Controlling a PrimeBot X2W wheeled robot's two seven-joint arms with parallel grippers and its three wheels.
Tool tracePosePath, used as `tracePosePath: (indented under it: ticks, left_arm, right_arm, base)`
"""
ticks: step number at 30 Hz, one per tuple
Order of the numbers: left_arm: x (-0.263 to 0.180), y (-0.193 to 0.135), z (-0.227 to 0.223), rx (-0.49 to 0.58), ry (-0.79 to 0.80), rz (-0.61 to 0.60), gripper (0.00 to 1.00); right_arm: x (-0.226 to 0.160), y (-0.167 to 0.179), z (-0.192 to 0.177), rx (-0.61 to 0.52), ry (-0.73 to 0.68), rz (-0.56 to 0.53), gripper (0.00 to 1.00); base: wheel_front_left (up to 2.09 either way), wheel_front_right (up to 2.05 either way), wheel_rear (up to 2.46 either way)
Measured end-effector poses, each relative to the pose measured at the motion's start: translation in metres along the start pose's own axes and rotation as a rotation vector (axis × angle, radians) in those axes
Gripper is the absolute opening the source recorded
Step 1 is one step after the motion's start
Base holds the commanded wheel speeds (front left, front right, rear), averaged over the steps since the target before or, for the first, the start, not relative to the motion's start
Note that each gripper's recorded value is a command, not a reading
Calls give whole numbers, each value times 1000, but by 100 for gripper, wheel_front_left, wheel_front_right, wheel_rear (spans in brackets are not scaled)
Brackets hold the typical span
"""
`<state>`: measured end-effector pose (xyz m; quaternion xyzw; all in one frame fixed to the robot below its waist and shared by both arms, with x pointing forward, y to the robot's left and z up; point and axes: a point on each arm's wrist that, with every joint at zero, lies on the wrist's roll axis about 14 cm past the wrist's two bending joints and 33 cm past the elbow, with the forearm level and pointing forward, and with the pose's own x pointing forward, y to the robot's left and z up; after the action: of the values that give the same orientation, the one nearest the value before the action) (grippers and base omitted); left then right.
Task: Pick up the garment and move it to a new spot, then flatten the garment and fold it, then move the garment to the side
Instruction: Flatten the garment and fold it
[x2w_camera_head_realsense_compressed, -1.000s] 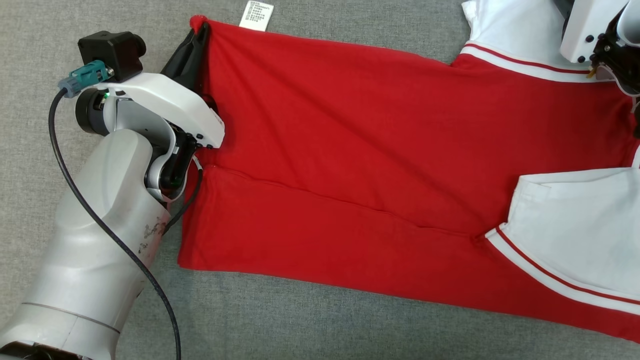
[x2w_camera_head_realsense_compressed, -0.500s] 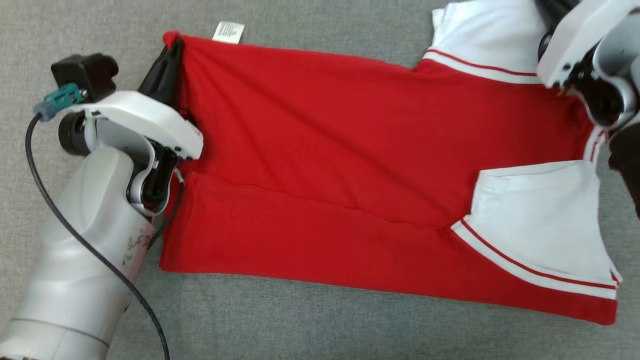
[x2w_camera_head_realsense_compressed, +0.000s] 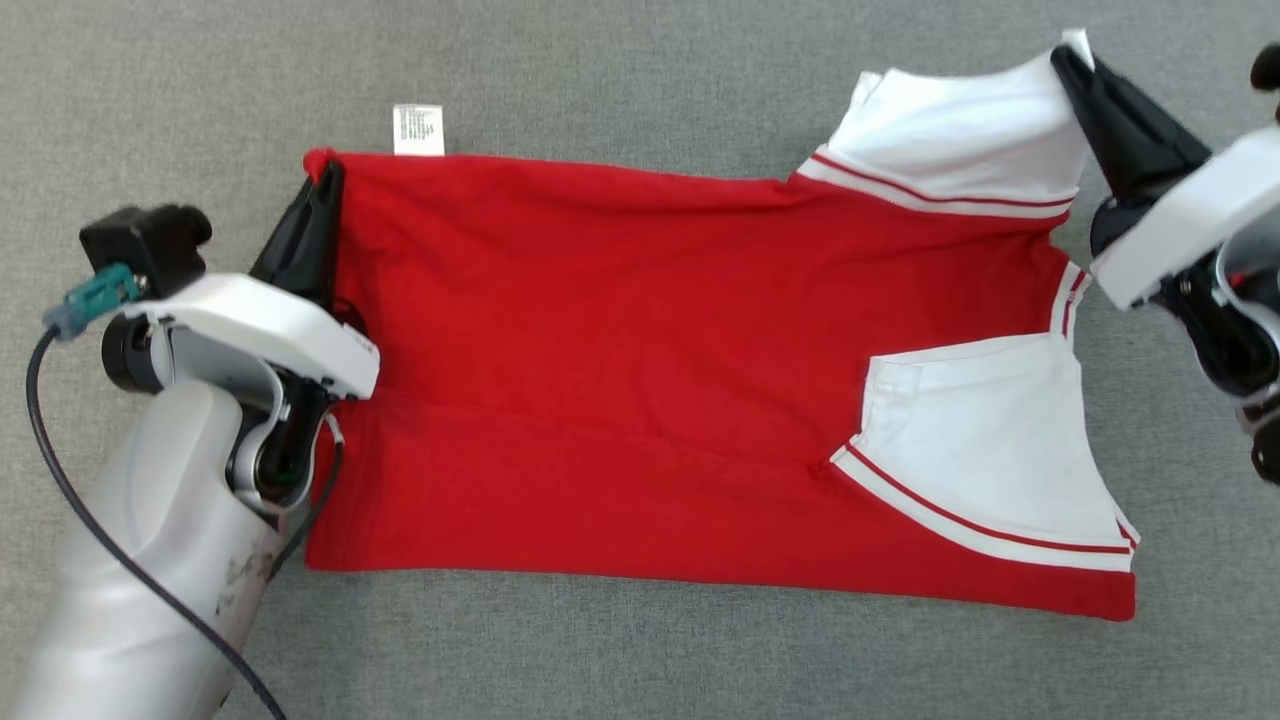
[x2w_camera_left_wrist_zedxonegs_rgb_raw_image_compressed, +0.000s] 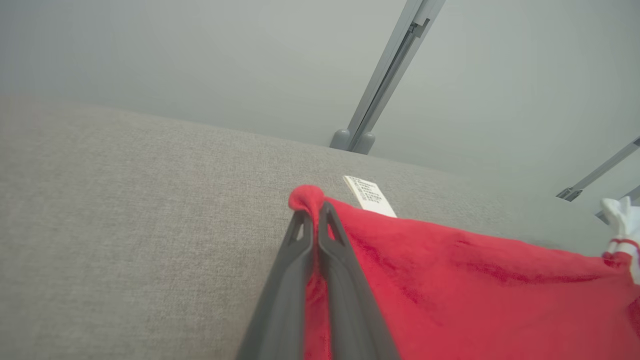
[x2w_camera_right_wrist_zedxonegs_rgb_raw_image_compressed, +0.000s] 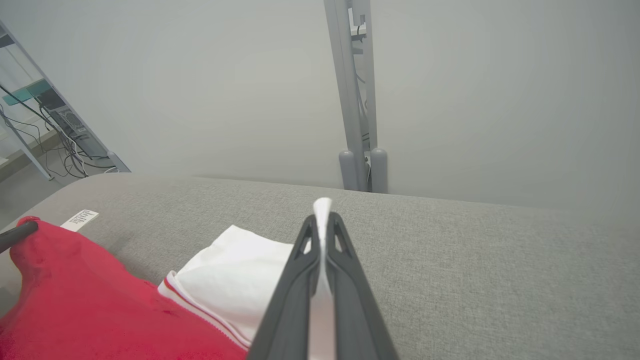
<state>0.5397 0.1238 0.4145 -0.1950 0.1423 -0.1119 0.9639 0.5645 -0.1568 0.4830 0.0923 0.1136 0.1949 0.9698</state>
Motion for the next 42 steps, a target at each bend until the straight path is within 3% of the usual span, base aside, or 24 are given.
tracePosePath:
  ticks: [17,25,27,28,29,30,31,32,34,42]
  left_arm:
    - [-85,-5,-28,-105,-17,52,0]
    - [-98,-3,-44,-109,26,72,0]
    - [-99,-3,-47,-109,33,76,0]
    - [-100,-2,-49,-111,38,79,7]
    - [-102,-2,-52,-114,44,84,35]
    - [-104,-2,-54,-117,49,88,78]
    - [-104,-1,-56,-122,50,93,100]
    - [-106,0,-57,-126,49,97,100]
    - [-109,2,-59,-138,53,110,100]
    - [-132,8,-71,-166,66,143,100]
  right_arm:
    - [-119,34,-43,113,-31,13,0]
    - [-145,52,-66,150,7,-9,0]
    - [-146,54,-69,145,7,-13,19]
    - [-147,54,-71,134,10,-17,24]
    - [-148,54,-73,124,16,-23,32]
    - [-148,53,-76,122,21,-28,40]
    - [-149,54,-80,122,28,-31,48]
    - [-150,55,-84,120,37,-34,72]
    - [-153,55,-90,105,50,-39,97]
    - [-173,53,-113,87,101,-75,100]
  base:
    - [0,0,0]
    - [0,0,0]
    - [0,0,0]
    - [0,0,0]
    - [0,0,0]
    - [0,0,0]
    - [0,0,0]
    - [0,0,0]
    - [0,0,0]
    - [0,0,0]
